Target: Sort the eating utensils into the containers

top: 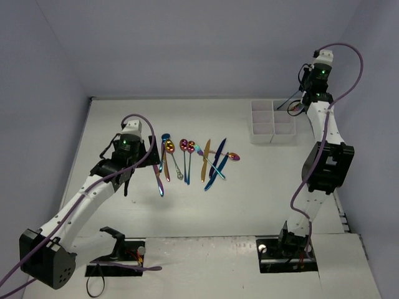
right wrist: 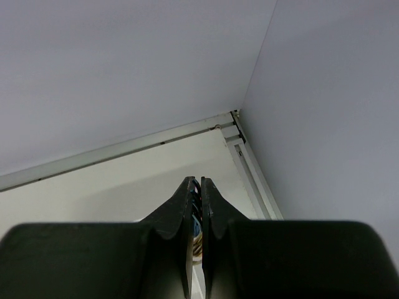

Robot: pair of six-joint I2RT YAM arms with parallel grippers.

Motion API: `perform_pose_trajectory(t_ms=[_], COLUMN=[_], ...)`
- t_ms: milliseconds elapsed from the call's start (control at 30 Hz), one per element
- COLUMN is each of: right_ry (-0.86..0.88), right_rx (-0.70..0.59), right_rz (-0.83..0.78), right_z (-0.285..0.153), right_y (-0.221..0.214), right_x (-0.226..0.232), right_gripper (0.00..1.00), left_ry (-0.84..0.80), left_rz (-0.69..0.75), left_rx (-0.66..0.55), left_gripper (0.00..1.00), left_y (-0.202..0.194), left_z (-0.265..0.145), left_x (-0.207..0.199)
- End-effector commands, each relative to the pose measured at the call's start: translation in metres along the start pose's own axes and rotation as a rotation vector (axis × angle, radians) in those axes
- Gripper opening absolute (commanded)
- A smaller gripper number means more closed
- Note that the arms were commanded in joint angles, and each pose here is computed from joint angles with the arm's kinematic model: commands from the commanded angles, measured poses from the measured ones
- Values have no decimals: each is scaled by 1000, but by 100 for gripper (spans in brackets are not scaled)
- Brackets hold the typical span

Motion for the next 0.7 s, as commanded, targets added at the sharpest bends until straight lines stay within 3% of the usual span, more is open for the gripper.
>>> perform_pose_trajectory(t_ms=[0, 100, 267, 433, 667], right_ry=[47, 72, 150, 292, 591], right_rx=[-158, -135, -142, -107, 168], right_rz=[47, 36, -15, -100, -290], right_z=[5, 3, -27, -78, -156], right_y=[40, 32, 43, 49, -41], right_x=[10, 15, 28, 60, 157], right_gripper=[8, 37, 64, 70, 68], left_ry=[-47, -66, -71, -75, -64], left_rz=[-35, -61, -76, -67, -18], left_rx=[-21, -2, 6, -8, -13], left_gripper=[97, 97, 97, 97, 97], left_y=[11, 10, 12, 17, 16], left_z=[4, 9, 11, 8, -1], left_x=[-8, -13, -16, -15, -9])
Point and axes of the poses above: each gripper's point midway between its finger pads, its own z axis out along the fingers, its own x axis along the line the jaws close on, y = z × x, the point moved 6 cm from there along -z, back along the fingers, and after that the axes turned 13 degrees about z, right-handed, at the moved point
